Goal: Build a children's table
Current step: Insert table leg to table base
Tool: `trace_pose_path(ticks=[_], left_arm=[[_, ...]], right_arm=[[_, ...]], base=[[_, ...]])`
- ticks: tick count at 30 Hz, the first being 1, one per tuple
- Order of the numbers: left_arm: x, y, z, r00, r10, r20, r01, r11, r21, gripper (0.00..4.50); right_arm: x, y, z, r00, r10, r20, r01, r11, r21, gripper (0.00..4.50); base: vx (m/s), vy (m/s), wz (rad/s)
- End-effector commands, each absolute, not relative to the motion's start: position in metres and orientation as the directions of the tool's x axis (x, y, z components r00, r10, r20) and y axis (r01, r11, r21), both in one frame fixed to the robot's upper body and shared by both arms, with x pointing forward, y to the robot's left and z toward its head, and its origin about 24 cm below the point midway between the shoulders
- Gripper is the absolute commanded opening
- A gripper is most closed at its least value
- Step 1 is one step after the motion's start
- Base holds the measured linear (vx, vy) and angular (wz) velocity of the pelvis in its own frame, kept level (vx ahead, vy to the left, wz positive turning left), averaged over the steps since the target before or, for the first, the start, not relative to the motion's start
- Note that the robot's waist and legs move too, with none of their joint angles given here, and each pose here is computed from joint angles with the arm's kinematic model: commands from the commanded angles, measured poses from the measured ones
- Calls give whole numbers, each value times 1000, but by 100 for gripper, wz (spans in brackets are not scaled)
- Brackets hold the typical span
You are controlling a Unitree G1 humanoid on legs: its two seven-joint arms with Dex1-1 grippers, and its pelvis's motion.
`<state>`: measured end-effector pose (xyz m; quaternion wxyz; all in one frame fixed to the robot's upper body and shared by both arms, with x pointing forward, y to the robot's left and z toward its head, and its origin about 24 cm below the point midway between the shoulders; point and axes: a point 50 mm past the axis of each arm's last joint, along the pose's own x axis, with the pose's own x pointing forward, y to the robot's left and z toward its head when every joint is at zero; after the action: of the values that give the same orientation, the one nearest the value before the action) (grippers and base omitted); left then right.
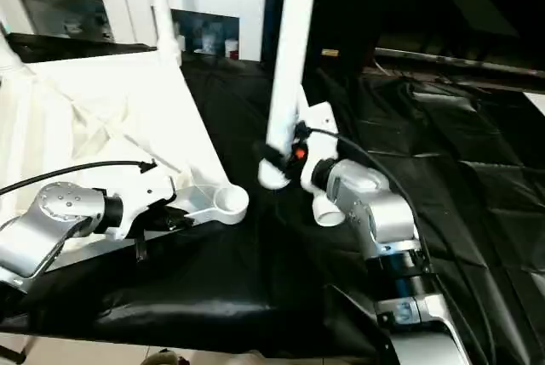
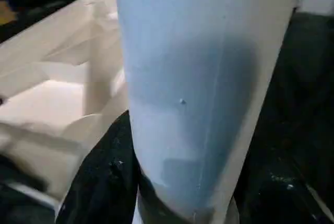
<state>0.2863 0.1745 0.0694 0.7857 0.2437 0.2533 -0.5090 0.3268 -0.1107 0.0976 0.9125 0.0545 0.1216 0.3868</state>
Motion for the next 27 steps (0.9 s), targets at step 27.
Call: trace_pose_path(ticks=[27], left_arm=[[289, 149, 65, 347, -778, -524, 932, 349, 100, 0]], right_arm=[[325, -82, 79, 509, 815, -277, -800, 567, 196, 191]], base=[[0, 0, 0]])
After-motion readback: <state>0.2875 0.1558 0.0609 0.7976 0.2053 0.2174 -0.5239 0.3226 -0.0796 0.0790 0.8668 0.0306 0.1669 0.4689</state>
